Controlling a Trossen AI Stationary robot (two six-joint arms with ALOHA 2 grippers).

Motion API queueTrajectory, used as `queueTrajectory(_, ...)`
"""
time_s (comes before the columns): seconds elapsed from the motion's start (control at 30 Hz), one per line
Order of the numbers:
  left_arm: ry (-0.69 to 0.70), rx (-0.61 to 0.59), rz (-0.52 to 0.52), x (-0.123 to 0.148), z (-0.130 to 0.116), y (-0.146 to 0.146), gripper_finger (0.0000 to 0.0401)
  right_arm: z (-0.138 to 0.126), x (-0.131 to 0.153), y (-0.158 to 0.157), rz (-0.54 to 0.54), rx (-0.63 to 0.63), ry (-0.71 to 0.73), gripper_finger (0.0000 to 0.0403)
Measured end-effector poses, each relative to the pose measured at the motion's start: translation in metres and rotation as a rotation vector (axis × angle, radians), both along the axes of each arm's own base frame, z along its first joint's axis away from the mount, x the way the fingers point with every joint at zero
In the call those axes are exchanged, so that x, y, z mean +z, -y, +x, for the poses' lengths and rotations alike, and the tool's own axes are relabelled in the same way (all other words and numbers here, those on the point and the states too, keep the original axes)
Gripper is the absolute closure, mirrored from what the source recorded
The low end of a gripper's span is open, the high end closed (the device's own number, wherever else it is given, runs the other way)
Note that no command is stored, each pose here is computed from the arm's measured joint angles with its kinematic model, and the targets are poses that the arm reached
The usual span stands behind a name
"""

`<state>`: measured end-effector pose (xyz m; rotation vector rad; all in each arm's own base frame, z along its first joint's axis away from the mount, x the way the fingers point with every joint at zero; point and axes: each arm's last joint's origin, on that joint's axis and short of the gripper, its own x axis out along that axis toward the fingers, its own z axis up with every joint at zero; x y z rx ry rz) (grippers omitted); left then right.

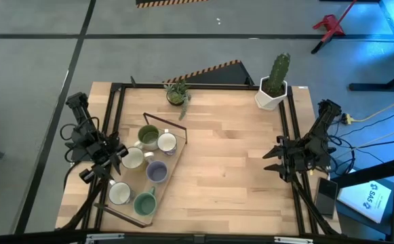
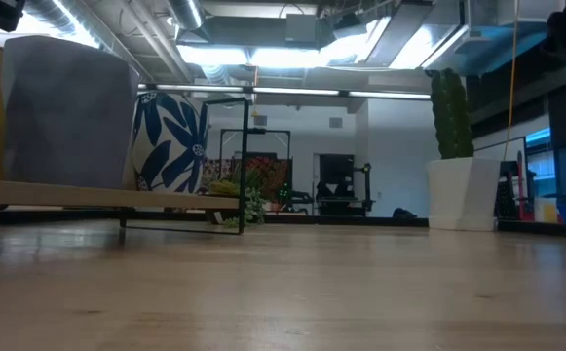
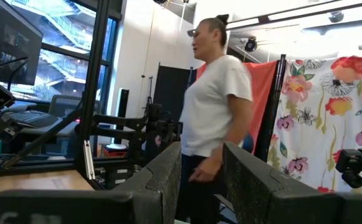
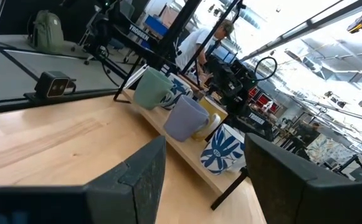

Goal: Place coffee mugs
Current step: Return to Home Position

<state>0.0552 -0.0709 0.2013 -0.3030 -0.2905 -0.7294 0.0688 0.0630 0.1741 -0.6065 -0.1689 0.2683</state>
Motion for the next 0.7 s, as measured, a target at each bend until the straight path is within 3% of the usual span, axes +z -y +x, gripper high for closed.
queueTrajectory(0.7,0.0,0.0,0.0,0.0,0.0,0.0,0.0289,0.0,-0.001,0.0,-0.011,0.0,-0.008,0.0198)
